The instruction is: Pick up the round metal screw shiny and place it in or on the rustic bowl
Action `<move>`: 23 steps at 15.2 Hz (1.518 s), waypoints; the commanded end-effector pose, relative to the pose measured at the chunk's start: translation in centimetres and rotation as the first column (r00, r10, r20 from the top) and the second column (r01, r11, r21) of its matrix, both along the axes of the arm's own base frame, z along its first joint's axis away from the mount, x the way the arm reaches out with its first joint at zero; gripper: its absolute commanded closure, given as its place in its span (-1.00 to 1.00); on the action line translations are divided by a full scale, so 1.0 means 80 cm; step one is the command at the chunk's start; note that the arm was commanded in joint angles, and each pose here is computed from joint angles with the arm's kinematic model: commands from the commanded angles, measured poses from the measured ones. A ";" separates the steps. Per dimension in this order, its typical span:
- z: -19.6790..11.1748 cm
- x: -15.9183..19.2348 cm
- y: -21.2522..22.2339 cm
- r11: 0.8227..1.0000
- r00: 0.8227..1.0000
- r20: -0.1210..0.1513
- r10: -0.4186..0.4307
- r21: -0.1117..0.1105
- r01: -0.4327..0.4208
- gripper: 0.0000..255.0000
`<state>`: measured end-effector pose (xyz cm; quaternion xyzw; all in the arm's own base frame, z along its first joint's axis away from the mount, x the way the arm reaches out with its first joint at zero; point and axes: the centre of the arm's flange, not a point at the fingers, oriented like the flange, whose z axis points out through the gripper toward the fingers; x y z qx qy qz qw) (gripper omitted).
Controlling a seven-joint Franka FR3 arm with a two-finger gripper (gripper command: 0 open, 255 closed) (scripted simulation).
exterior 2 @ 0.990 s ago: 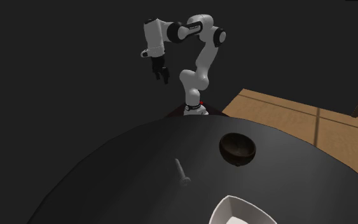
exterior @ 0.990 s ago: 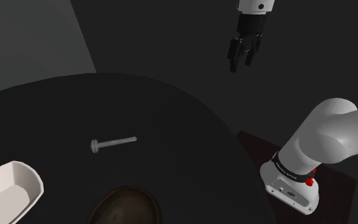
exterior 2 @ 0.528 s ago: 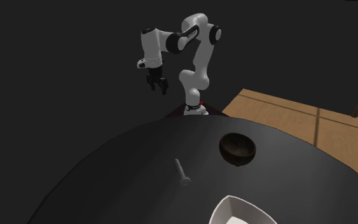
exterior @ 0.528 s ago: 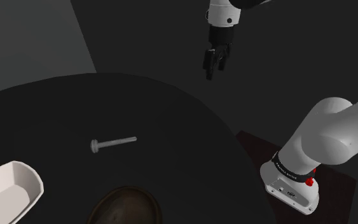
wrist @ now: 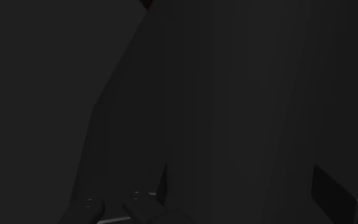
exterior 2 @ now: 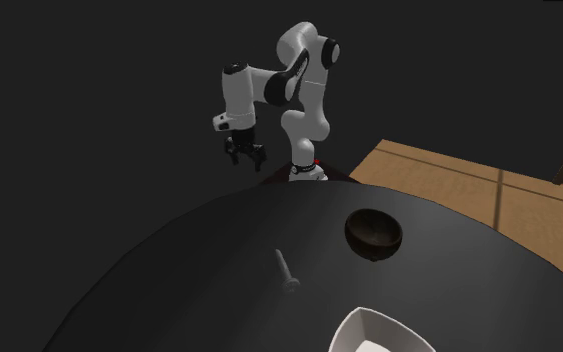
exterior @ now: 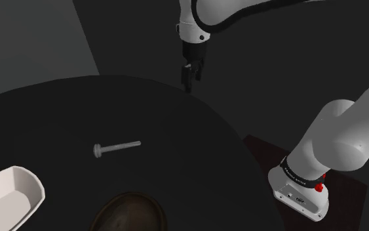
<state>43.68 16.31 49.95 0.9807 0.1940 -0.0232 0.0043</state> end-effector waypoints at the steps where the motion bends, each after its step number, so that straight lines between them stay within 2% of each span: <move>1: -0.011 0.013 0.028 0.998 0.998 0.011 0.061 -0.005 -0.061 -1.00; 6: -0.041 0.042 0.099 0.978 0.977 0.036 0.208 -0.022 -0.207 -1.00; 9: -0.059 0.055 0.144 0.956 0.955 0.049 0.294 -0.033 -0.293 -1.00; 12: -0.077 0.064 0.189 0.926 0.924 0.062 0.378 -0.046 -0.376 -1.00; 17: -0.108 0.070 0.265 0.859 0.856 0.079 0.511 -0.070 -0.506 -1.00; 23: -0.146 0.064 0.357 0.755 0.749 0.096 0.655 -0.101 -0.648 -1.00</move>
